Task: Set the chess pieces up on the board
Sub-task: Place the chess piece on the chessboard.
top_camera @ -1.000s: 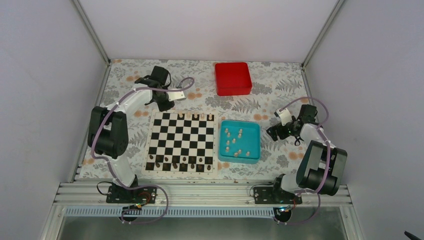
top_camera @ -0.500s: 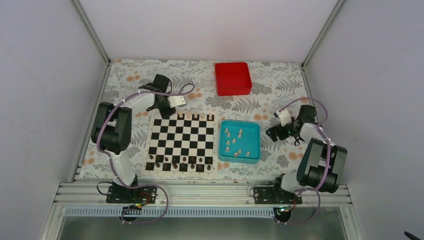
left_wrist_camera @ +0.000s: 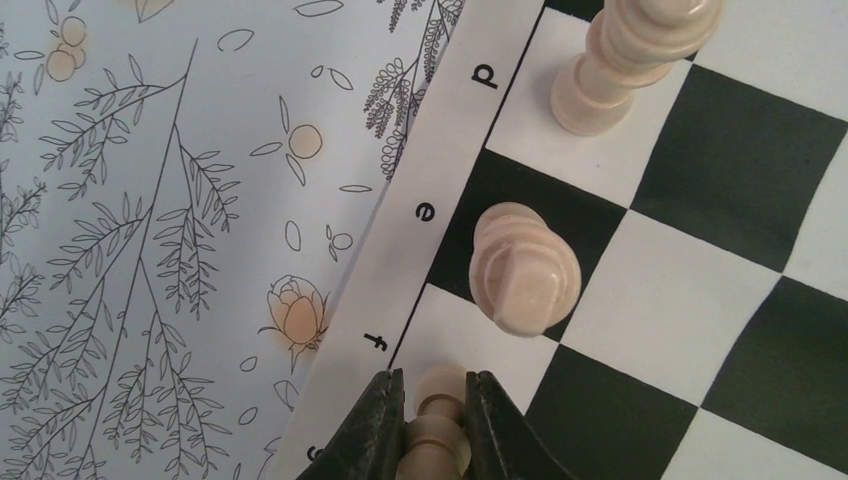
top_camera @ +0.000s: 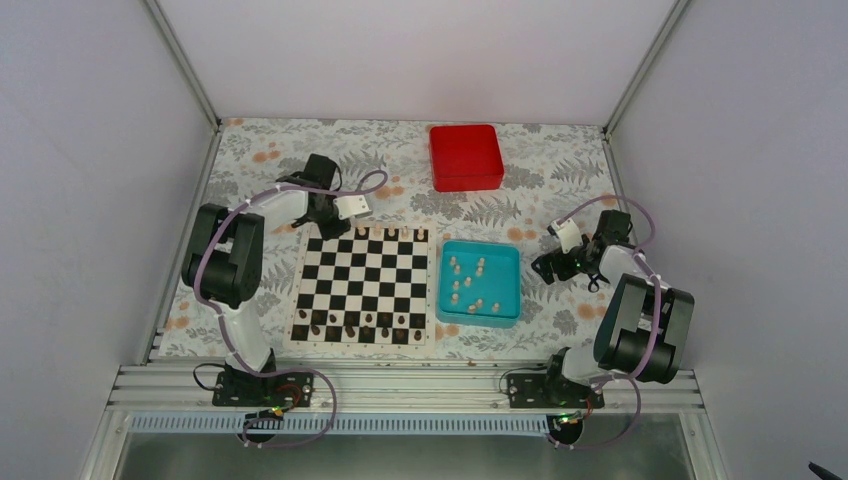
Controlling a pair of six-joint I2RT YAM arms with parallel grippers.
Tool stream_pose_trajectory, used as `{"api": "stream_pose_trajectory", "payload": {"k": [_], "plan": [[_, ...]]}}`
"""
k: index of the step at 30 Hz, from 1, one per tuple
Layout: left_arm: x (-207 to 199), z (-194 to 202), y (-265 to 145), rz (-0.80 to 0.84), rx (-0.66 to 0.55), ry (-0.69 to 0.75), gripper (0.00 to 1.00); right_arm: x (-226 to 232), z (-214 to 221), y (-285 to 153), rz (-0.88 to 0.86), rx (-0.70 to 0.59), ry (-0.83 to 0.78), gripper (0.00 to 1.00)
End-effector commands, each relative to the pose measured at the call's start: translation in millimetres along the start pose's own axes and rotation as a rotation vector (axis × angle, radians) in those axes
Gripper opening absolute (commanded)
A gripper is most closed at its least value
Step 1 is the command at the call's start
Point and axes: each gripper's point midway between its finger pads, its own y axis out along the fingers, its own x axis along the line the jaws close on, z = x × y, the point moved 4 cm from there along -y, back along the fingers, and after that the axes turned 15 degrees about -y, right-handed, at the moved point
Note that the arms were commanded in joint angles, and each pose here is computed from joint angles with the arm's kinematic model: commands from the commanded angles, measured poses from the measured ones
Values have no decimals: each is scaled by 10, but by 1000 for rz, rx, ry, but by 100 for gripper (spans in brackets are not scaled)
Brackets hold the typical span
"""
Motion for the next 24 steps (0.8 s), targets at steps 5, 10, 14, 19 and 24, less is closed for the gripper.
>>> {"api": "stream_pose_trajectory", "payload": {"k": [5, 10, 14, 19, 24], "plan": [[-25, 25, 91, 38, -3, -20, 4, -19, -24, -2, -10, -22, -7, 100], [-27, 48, 86, 35, 6, -18, 10, -10, -16, 8, -15, -22, -7, 100], [-18, -6, -22, 22, -12, -16, 23, -7, -14, 12, -18, -21, -8, 100], [-4, -139, -325, -10, -48, 1, 43, 5, -5, 25, -27, -21, -7, 100], [-2, -345, -789, -79, -90, 44, 54, 21, 3, 35, -35, -22, -6, 100]]}}
